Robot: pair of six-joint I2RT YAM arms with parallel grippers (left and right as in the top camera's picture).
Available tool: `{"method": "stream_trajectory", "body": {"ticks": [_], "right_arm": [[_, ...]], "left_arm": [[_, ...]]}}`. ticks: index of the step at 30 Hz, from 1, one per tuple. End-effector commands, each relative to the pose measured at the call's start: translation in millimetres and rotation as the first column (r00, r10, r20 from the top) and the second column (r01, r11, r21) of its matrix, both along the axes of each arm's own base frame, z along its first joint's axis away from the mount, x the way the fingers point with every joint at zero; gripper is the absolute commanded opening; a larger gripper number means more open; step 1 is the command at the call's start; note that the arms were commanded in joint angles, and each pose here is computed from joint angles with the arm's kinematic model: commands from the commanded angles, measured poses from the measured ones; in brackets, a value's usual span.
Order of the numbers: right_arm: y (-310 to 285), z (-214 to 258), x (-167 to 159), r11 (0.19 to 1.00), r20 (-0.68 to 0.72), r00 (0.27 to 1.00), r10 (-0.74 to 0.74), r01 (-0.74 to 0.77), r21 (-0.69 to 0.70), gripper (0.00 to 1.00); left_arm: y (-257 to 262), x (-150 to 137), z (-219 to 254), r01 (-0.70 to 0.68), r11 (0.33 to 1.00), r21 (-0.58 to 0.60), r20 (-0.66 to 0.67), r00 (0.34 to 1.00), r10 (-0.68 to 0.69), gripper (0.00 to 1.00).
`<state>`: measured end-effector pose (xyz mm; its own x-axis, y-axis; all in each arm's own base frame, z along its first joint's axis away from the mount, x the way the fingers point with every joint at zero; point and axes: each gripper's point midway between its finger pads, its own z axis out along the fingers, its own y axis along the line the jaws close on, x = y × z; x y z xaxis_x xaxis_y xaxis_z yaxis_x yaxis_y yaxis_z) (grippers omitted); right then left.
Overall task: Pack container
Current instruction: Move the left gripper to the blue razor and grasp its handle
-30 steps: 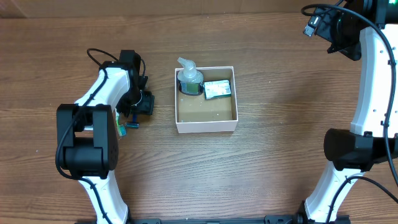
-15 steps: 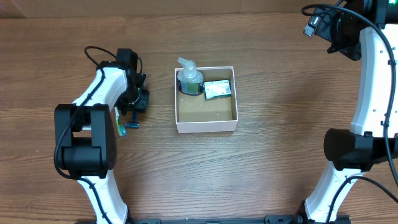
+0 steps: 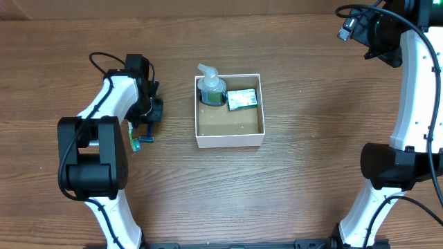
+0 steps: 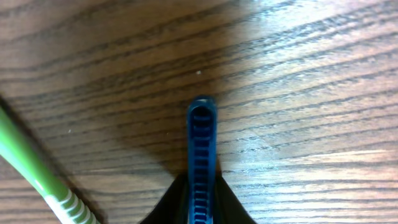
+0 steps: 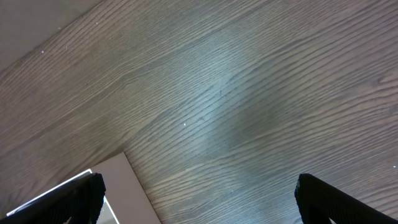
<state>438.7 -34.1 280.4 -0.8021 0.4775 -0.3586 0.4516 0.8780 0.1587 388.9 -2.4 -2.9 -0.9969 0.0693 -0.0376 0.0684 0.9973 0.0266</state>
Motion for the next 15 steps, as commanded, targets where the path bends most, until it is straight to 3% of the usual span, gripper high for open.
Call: {"method": "stream_trajectory", "body": {"ticks": [1, 9, 15], "right_arm": [[2, 4, -1, 1.0, 0.012, 1.0, 0.011, -0.011, 0.0, 1.0], [2, 4, -1, 1.0, 0.012, 1.0, 0.011, -0.011, 0.0, 1.0], [2, 4, -1, 1.0, 0.012, 1.0, 0.011, -0.011, 0.0, 1.0]], "left_arm": [[-2, -28, -27, -0.092, 0.996, -0.012, -0.111, 0.99, 0.09, 0.07], [-2, -26, -9, -0.114, 0.993, -0.008, -0.138, 0.984, 0.112, 0.04], [-9, 6, 53, -0.112, 0.993, -0.047, -0.081, 0.991, 0.107, 0.04]]}}
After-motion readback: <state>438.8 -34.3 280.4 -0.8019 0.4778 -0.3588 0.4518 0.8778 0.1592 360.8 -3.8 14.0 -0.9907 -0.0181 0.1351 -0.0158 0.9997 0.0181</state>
